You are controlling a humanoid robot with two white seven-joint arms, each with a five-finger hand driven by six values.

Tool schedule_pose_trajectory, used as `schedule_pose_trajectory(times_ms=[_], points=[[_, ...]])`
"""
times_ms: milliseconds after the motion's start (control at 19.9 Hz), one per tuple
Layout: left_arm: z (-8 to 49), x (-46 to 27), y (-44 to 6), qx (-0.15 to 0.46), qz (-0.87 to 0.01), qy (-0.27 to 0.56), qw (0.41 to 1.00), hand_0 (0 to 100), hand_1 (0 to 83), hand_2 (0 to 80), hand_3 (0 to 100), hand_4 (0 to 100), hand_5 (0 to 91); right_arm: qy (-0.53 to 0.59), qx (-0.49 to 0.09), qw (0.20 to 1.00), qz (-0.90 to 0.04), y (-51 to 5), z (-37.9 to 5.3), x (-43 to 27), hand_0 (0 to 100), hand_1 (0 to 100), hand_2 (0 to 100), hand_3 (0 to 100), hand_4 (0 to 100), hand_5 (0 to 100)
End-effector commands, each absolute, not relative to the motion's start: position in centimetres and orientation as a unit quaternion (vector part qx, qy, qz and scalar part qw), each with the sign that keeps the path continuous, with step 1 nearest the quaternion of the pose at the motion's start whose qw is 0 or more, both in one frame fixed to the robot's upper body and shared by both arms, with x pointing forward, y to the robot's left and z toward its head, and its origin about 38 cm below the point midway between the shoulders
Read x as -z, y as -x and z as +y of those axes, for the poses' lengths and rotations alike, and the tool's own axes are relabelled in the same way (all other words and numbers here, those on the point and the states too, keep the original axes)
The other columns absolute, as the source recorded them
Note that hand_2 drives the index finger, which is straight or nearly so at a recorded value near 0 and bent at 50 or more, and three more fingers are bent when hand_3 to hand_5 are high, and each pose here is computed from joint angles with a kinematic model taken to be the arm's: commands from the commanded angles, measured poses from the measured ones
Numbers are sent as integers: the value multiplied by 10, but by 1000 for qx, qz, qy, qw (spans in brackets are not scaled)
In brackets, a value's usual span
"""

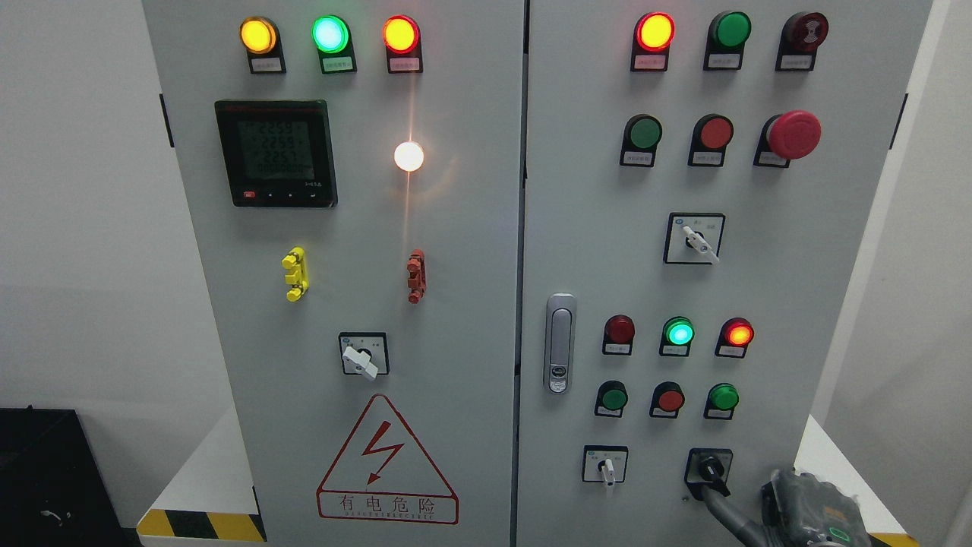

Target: Flip black knob to close circuit

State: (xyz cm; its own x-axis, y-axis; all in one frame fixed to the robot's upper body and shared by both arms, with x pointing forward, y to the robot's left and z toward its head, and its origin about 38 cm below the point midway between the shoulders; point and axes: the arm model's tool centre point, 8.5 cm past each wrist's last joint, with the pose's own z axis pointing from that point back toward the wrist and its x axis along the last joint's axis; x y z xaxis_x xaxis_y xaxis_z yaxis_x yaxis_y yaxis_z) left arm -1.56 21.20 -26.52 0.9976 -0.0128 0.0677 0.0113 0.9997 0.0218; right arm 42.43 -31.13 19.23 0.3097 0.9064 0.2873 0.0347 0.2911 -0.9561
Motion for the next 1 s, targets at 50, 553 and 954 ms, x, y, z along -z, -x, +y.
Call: schedule_pose_trajectory(times_ms=[50, 553, 954], points=[[212, 265, 16, 6, -34, -11, 999, 120, 556, 0, 0, 0, 0, 496, -327, 644, -481, -422, -319, -196, 0, 0, 856, 1000, 908, 926], [212, 265, 16, 6, -34, -11, 999, 120, 556, 0, 0, 0, 0, 497, -323, 644, -484, -421, -320, -198, 0, 0, 854, 1000, 906, 925], [212, 265, 16, 6, -34, -11, 999, 120, 556, 0, 0, 0, 0, 487, -327, 635, -503, -420, -308, -204, 0, 0, 851, 1000, 903, 925]])
